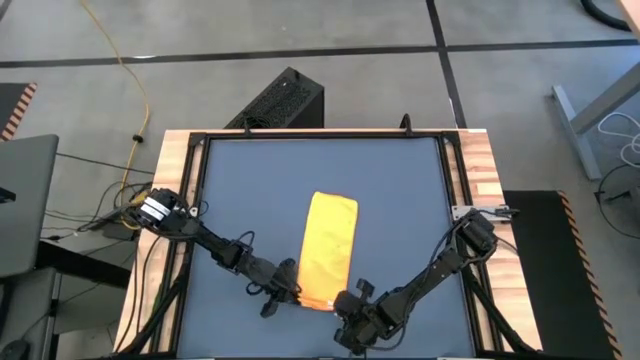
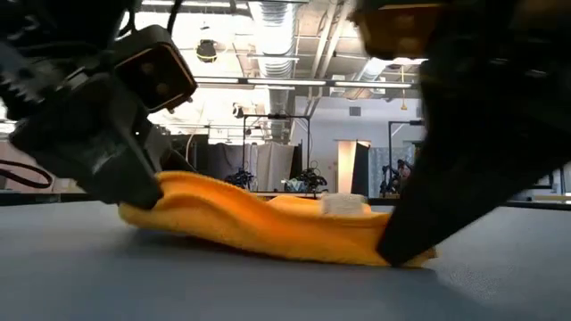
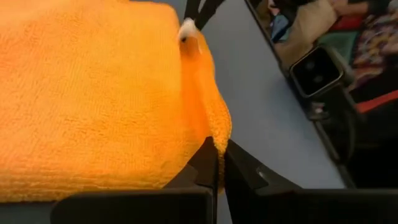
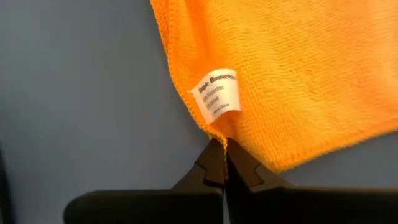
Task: Roll towel into tight, uniform cylinder
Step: Roll the orange microfiber cloth
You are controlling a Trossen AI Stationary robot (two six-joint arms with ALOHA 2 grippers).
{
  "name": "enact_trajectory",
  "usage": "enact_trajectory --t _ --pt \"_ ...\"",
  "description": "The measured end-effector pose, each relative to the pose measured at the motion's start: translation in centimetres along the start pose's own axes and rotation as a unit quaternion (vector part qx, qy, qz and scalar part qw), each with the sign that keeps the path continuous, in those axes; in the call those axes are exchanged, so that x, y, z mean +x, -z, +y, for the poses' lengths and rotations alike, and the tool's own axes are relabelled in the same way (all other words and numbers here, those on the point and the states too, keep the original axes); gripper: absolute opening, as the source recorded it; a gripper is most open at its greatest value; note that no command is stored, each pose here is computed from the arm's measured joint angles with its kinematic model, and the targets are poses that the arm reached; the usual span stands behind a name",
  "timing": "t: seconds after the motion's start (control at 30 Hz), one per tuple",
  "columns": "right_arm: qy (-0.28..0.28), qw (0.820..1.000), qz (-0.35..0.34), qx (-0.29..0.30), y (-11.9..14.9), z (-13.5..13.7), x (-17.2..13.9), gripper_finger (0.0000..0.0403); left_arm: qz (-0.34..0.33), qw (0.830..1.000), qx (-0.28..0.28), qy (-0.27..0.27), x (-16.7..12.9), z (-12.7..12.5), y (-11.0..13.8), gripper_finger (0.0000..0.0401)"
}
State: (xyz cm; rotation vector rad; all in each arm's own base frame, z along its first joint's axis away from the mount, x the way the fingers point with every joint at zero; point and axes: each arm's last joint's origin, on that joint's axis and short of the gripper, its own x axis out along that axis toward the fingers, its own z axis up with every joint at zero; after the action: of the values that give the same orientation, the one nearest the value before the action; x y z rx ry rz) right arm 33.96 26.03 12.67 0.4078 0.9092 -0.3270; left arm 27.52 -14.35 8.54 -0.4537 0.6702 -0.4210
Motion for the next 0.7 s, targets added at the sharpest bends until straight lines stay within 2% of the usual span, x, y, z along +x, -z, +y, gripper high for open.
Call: enact_trajectory --t 0.2,0.33,0.7 --pt "-0.031 0.998 0.015 0.043 -1.6 -0.1 -1.3 0.0017 0.03 0.997 -0.058 0.044 -0.1 0.0 -0.1 0.0" --pt "-0.055 0.995 0.019 0.076 -2.8 0.0 -2.4 0.0017 0.051 0.994 -0.078 0.051 -0.1 0.0 0.1 0.0" --pt "-0.013 0.992 0.055 0.115 -3.2 -1.4 0.0 0.0017 0.067 0.992 -0.101 0.038 -0.1 0.0 0.4 0.0001"
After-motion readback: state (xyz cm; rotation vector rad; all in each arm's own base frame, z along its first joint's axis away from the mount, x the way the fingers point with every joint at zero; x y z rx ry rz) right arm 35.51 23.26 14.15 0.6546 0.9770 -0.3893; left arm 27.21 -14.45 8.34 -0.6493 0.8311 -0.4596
